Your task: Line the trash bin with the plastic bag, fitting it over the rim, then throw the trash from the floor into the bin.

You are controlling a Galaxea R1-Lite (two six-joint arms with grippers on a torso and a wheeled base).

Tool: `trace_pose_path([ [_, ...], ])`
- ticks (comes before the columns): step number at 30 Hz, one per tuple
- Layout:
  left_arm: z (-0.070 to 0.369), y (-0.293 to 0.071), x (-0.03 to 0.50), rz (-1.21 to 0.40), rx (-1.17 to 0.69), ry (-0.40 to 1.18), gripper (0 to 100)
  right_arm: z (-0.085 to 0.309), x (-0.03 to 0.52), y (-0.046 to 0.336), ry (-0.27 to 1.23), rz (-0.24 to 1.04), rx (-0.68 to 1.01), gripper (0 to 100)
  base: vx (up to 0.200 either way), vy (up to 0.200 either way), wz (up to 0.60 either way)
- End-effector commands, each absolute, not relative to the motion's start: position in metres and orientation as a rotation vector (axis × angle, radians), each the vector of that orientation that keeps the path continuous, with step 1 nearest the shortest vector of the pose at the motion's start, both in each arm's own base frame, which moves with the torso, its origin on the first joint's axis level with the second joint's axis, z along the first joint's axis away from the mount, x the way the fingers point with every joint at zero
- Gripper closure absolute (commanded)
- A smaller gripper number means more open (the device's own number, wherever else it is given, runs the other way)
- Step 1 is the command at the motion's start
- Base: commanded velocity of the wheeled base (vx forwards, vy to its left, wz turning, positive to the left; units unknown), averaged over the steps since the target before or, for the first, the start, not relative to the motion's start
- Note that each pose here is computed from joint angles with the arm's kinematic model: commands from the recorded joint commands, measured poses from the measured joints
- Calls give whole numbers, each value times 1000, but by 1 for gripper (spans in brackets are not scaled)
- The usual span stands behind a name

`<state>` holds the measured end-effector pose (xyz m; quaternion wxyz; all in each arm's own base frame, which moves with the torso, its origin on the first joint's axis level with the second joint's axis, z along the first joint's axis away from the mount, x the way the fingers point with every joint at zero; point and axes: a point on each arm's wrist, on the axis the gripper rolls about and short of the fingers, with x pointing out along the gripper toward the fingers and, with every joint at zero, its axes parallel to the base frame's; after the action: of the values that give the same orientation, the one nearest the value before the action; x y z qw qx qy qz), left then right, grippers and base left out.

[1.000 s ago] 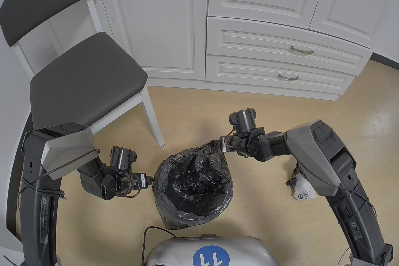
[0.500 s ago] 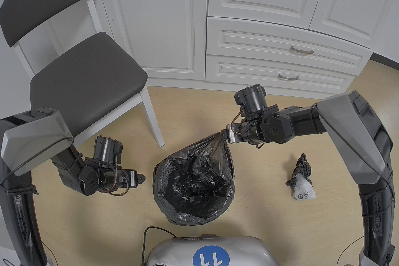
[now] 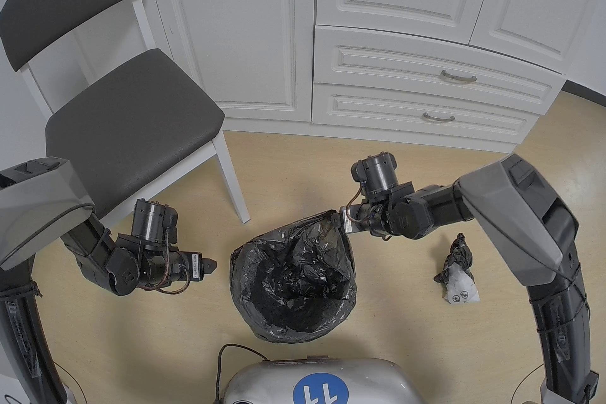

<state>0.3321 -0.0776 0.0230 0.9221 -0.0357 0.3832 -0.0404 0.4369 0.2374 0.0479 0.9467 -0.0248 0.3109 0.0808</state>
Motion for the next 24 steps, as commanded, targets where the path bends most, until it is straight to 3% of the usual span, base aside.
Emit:
trace_pose_path([
  [1,26,-76,332,-78,-76,777,0,-16,454,235,710,136,-74,0,0,0,0],
  [15,26,-76,332,-77,-77,775,0,-56,468,233,749,112,-68,0,0,0,0],
  [20,25,-77,331,-82,-73,782,0,-35,469,233,715,114,-48,0,0,0,0],
  [24,22,-78,331,-84,-74,788,0,21,460,221,665,107,-15,0,0,0,0],
])
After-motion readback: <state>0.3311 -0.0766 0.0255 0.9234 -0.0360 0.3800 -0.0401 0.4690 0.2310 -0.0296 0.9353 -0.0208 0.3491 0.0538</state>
